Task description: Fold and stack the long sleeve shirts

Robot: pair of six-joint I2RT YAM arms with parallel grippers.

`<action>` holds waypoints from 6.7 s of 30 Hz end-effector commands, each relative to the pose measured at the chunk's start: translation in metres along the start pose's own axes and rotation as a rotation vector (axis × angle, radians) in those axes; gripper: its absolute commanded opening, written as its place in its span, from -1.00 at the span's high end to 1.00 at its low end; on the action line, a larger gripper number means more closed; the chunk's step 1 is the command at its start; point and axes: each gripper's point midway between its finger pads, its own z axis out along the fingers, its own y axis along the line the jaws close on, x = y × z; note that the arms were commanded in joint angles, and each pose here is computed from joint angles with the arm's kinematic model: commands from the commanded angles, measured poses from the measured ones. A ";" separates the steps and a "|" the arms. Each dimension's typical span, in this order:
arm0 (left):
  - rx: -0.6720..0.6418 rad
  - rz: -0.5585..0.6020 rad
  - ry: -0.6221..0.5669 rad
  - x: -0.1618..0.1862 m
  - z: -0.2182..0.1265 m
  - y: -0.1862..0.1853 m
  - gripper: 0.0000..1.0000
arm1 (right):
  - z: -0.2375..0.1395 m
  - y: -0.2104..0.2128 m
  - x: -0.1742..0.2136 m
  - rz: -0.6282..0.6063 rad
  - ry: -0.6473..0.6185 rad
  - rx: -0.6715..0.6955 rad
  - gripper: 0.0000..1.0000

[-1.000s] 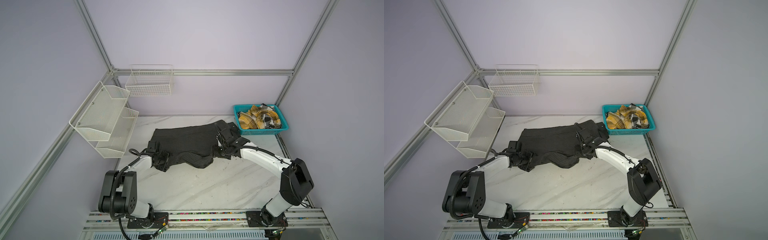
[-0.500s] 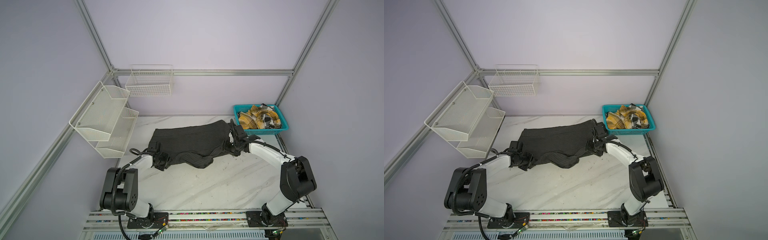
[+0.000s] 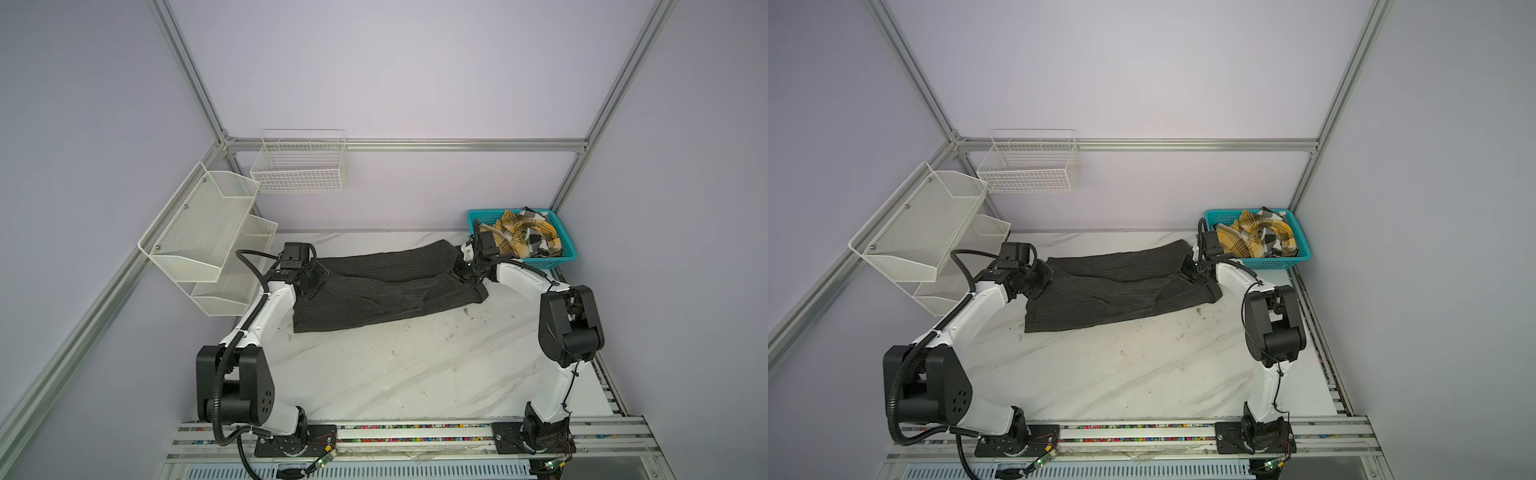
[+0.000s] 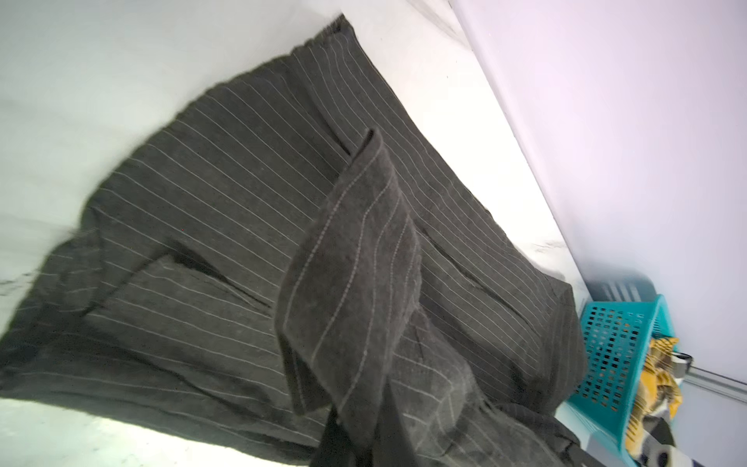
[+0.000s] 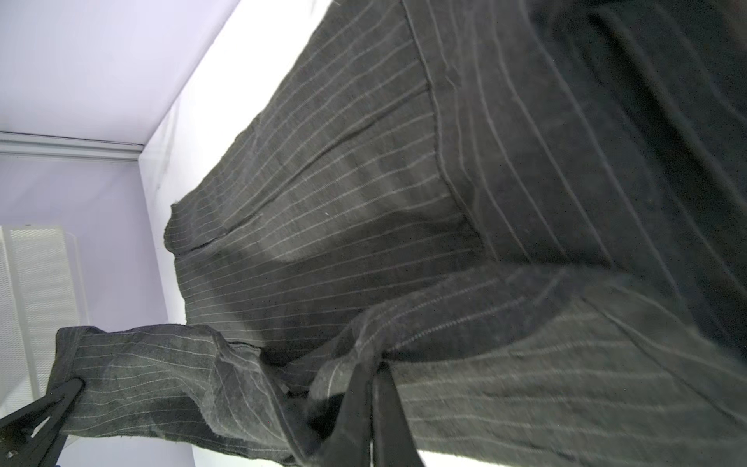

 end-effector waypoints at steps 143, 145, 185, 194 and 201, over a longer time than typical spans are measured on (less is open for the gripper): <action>-0.262 0.495 0.126 -0.052 0.196 0.004 0.41 | 0.043 -0.089 -0.041 -0.241 -0.039 0.619 0.05; -0.284 0.489 0.135 -0.049 0.196 0.010 0.69 | 0.042 -0.087 -0.042 -0.236 -0.043 0.614 0.06; -0.227 0.465 -0.033 -0.063 0.114 -0.036 1.00 | 0.035 -0.069 -0.091 -0.209 -0.117 0.539 -0.07; -0.262 0.482 -0.020 -0.055 0.117 -0.021 1.00 | 0.060 -0.100 -0.075 -0.213 -0.022 0.602 0.15; -0.296 0.478 -0.021 -0.055 0.121 -0.012 1.00 | 0.062 -0.113 -0.069 -0.220 -0.009 0.641 0.56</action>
